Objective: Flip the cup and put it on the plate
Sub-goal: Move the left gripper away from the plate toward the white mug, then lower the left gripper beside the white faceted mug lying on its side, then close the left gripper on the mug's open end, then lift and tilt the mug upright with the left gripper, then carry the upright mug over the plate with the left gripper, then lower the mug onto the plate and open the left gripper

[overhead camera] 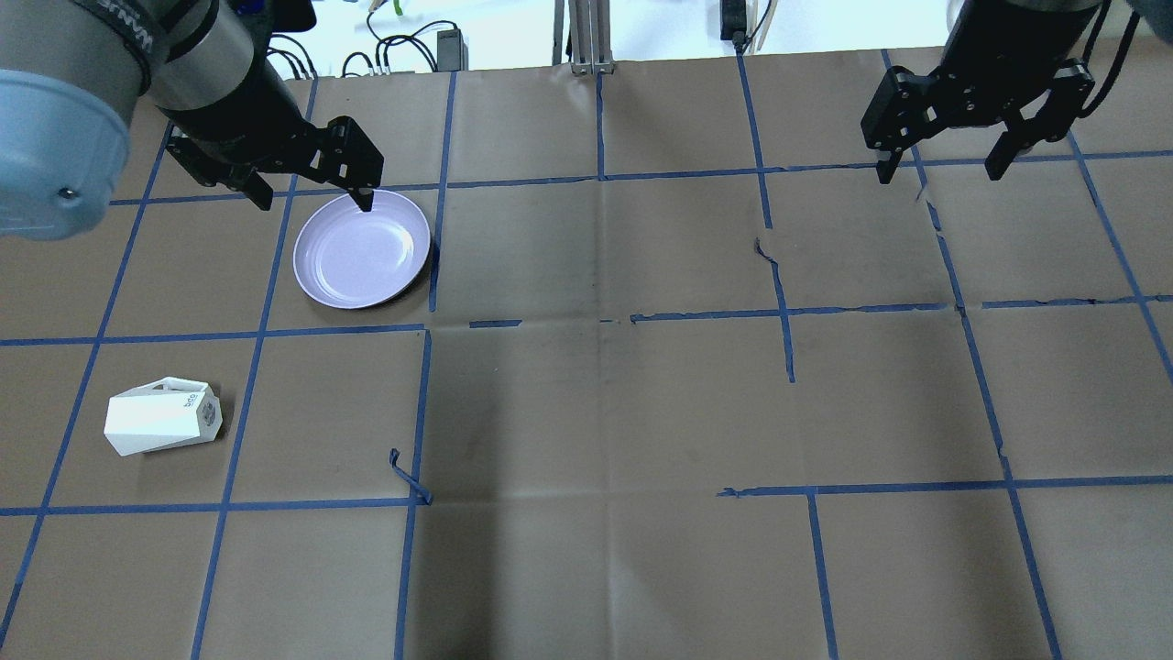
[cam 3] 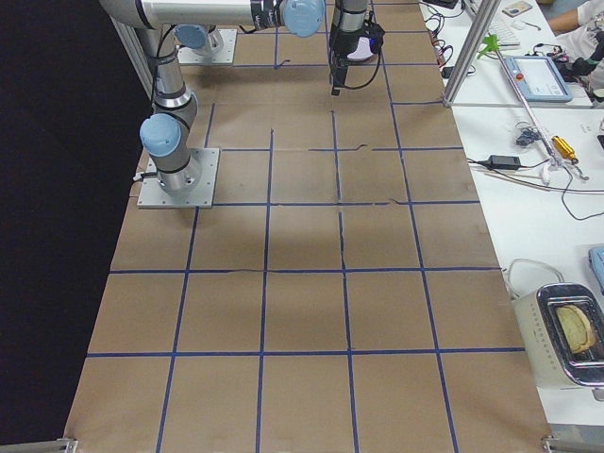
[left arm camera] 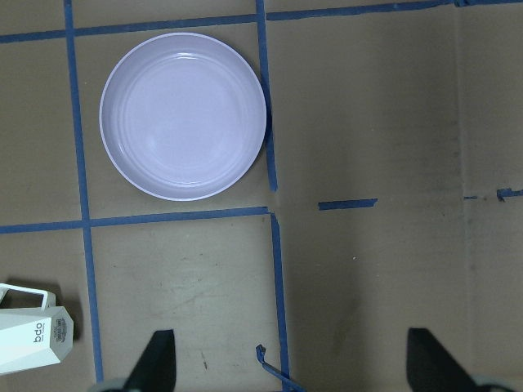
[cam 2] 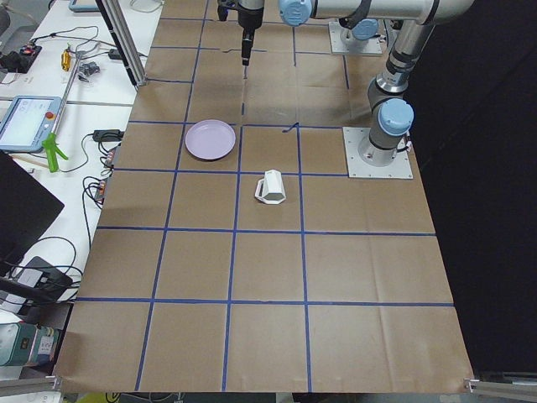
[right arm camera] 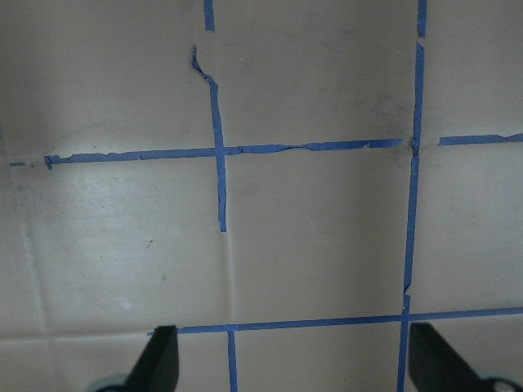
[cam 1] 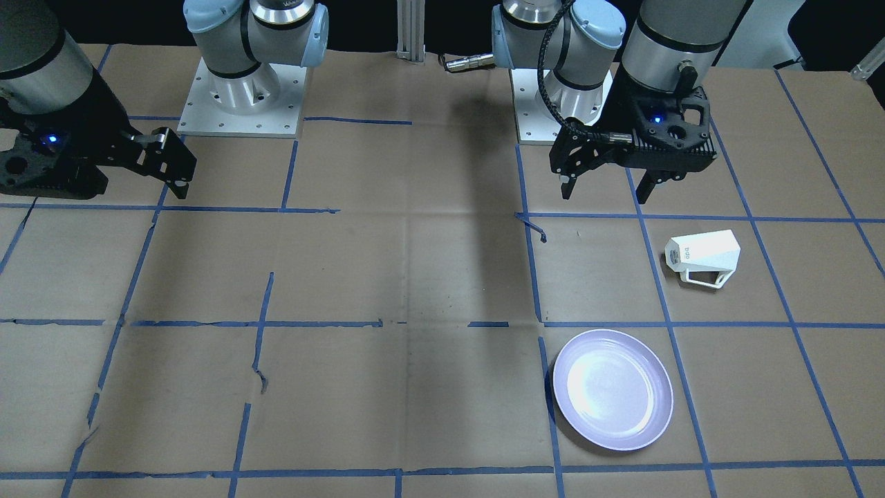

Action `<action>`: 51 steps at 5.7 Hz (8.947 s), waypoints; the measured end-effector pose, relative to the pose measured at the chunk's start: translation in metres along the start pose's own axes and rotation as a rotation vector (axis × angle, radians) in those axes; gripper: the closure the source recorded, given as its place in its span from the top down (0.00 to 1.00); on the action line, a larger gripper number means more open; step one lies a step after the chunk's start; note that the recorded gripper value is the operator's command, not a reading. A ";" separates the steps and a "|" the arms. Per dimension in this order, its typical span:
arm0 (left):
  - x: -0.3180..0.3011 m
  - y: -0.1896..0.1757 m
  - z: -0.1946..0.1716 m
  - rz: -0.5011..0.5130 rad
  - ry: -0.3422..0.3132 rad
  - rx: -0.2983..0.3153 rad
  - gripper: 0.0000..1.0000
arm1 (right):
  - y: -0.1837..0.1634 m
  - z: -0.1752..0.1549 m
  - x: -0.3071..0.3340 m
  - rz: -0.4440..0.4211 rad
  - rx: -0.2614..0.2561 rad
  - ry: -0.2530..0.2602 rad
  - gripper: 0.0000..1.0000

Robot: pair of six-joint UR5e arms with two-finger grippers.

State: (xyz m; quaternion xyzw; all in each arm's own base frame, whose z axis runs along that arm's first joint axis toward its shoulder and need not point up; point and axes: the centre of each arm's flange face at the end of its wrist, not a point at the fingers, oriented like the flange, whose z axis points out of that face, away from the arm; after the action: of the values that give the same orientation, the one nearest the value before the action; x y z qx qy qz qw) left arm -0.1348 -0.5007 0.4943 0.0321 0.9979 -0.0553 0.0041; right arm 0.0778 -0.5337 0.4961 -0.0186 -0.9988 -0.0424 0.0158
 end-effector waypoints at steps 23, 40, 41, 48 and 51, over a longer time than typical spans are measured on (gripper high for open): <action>-0.506 0.156 0.315 0.038 1.013 0.051 0.98 | 0.000 0.000 0.000 0.000 0.000 0.000 1.00; -0.169 -0.077 0.162 0.360 0.257 -0.023 0.00 | 0.000 0.000 0.000 0.000 0.000 0.000 1.00; -0.130 -0.093 0.176 0.412 0.175 0.002 0.00 | 0.000 0.000 0.000 0.000 0.000 0.000 1.00; -0.084 -0.102 0.244 0.483 0.097 -0.051 0.99 | 0.000 0.000 0.000 0.000 0.000 0.000 1.00; -0.083 -0.100 0.219 0.472 0.089 -0.045 0.99 | 0.000 0.000 0.000 0.000 0.000 0.000 1.00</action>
State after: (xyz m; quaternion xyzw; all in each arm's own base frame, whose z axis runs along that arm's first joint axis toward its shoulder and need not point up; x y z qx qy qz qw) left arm -0.0571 -0.6298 0.2890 0.2668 0.9629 -0.0293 -0.0264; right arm 0.0778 -0.5337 0.4961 -0.0186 -0.9988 -0.0425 0.0157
